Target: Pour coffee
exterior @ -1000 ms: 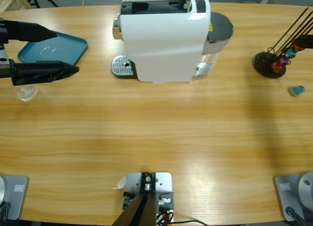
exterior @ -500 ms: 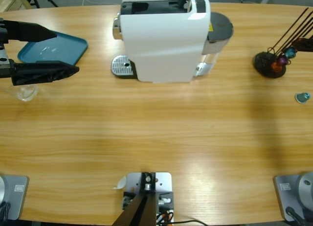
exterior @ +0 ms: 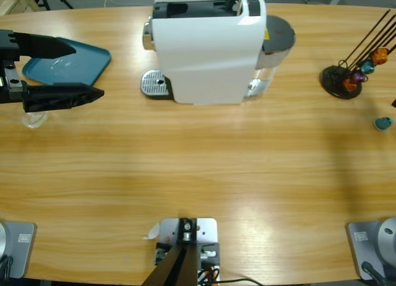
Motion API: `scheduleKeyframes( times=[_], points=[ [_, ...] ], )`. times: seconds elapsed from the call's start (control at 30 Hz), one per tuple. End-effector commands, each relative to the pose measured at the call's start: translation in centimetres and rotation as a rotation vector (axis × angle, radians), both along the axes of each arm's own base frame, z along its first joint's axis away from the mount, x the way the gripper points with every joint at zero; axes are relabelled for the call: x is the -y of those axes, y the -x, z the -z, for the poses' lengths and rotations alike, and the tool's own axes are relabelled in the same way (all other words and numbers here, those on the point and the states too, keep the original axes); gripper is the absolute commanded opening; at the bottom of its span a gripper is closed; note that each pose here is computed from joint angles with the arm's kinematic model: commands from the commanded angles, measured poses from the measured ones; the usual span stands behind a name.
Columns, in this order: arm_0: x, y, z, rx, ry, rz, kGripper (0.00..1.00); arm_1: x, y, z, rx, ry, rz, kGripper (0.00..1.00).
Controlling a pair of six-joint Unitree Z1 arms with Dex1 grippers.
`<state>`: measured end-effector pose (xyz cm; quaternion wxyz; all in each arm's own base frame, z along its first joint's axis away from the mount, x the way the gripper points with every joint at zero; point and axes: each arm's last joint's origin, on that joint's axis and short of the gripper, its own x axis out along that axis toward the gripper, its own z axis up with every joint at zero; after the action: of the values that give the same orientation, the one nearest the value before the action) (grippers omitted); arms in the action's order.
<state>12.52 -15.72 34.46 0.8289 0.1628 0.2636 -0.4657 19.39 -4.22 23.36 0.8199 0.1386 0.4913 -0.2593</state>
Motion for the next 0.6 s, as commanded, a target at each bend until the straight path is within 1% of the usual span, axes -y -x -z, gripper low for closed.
scheduleKeyframes(
  times=[0.03, 0.13, 0.17, 0.23, 0.6],
  points=[
    [0.3, 0.0, 1.5, -0.031, -0.035, -0.007, 1.000, 0.3, -1.1, 1.4, -0.057, -0.119, -0.013, 0.724],
    [0.3, -0.1, 1.4, -0.032, -0.032, -0.008, 1.000, 0.4, -1.5, 1.9, -0.071, -0.148, -0.015, 0.709],
    [0.3, 0.0, 1.3, -0.031, -0.029, -0.009, 1.000, 0.5, -1.5, 1.9, -0.073, -0.154, -0.013, 0.654],
    [0.2, 0.1, 1.3, -0.029, -0.027, -0.009, 1.000, 0.7, -1.8, 2.3, -0.085, -0.165, -0.007, 0.606],
    [0.2, 0.0, 1.5, -0.034, -0.031, -0.010, 0.996, 1.4, -2.4, 3.2, -0.113, -0.201, 0.011, 0.600]
  ],
)
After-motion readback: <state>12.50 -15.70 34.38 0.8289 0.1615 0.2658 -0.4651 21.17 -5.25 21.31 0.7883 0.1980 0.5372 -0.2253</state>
